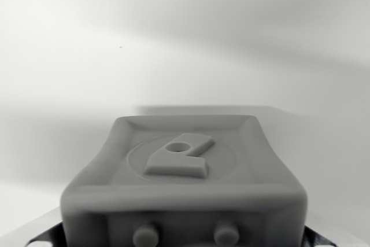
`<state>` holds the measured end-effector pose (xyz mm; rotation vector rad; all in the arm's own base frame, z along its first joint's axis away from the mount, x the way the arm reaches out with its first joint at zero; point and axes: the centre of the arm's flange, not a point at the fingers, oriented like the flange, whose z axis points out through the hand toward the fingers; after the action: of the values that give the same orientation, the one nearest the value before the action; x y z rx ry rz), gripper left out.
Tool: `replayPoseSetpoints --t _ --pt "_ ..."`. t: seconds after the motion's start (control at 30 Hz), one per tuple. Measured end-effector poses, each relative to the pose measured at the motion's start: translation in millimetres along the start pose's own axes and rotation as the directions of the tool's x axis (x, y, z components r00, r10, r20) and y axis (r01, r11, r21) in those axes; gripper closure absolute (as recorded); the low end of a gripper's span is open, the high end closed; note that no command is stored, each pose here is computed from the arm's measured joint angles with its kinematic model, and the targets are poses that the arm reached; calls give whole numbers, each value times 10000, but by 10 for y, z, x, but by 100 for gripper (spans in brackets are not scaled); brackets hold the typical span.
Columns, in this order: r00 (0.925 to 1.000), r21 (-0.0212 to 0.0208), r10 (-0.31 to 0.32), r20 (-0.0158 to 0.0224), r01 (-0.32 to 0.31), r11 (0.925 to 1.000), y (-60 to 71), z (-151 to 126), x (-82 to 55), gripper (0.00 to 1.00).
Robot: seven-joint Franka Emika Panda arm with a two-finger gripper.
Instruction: Destack cube
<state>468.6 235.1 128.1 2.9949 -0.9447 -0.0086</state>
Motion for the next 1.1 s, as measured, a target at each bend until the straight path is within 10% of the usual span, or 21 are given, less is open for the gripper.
replayPoseSetpoints --t 0.5,0.53,1.1 --pt "10000 0 -2 -5 2 10000 -2 123 1 100" --pt "10000 0 -2 -6 2 10000 -2 123 1 0" --pt "10000 0 -4 -7 4 10000 -3 124 1 0"
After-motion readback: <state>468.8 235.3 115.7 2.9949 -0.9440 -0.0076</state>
